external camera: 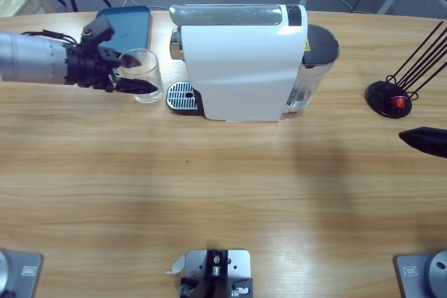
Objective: Pour coffee
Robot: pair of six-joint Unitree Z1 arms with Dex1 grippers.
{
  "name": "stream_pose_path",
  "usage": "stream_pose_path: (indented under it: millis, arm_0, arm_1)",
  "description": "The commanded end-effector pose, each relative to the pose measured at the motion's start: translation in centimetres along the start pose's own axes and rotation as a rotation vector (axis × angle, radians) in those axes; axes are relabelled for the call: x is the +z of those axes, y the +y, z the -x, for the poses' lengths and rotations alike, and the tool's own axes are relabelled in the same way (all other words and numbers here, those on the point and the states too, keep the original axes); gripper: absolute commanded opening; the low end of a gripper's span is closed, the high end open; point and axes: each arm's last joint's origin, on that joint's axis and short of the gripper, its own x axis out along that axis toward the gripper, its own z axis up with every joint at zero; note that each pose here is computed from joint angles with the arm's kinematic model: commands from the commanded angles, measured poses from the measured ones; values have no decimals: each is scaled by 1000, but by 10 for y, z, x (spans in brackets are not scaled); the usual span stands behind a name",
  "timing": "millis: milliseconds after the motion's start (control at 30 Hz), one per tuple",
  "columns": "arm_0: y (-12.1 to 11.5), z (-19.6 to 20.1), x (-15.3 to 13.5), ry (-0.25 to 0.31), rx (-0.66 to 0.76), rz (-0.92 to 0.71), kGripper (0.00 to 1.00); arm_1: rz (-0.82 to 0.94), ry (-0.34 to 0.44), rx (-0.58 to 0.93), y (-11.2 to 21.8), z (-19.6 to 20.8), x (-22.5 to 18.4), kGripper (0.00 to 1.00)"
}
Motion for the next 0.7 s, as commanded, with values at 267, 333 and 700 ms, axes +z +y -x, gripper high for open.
stream_pose_path:
  millis: [267,333,700]
  arm_0:
    - [-5,-60,6,-54,-109,-52,0]
    - [-7,-61,5,-47,-122,-50,0]
    - [-17,-72,6,-27,-158,-54,729]
  arm_1:
    - [21,34,-21,2,-5,0,1000]
    - [19,31,-20,2,-4,1,1000]
    - [12,14,-17,0,5,7,1000]
